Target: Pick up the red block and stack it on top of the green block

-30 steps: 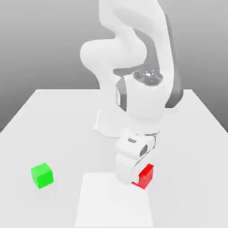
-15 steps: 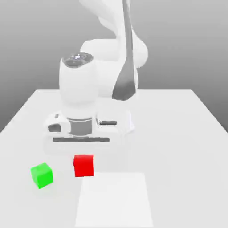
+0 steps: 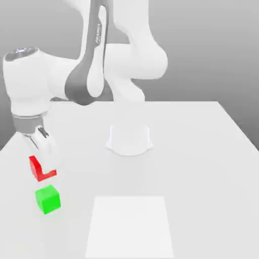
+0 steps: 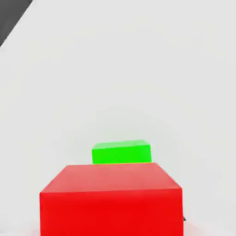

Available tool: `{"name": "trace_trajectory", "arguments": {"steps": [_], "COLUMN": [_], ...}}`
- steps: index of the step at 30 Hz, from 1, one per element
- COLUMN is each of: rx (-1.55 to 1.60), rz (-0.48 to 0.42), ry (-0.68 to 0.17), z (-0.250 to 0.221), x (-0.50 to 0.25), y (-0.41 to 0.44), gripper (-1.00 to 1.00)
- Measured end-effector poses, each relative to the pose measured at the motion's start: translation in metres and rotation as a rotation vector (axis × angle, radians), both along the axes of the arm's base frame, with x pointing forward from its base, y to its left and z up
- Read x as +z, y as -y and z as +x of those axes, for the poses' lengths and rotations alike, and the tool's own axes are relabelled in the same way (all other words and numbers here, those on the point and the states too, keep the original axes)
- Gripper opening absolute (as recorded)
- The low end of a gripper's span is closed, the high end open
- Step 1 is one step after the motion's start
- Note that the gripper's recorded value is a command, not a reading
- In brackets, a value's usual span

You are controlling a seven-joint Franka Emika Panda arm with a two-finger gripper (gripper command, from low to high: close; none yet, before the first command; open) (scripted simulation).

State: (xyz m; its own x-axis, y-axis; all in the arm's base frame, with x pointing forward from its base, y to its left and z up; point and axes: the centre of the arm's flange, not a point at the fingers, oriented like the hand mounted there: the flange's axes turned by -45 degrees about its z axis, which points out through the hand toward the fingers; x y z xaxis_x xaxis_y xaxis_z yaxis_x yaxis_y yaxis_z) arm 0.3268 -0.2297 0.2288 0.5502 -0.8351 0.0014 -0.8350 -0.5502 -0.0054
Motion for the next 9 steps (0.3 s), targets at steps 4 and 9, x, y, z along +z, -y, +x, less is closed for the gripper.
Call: {"name": "trace_trajectory", "arguments": {"steps": [4,9], "rx": [-0.004,-0.008], "rz": [0.0,-0.001], "ry": [0.0,-0.003], "z": [0.0,-0.002], "x": [-0.03,-0.045], "y": [0.0,0.001], "gripper": [-1.0,1.0]}}
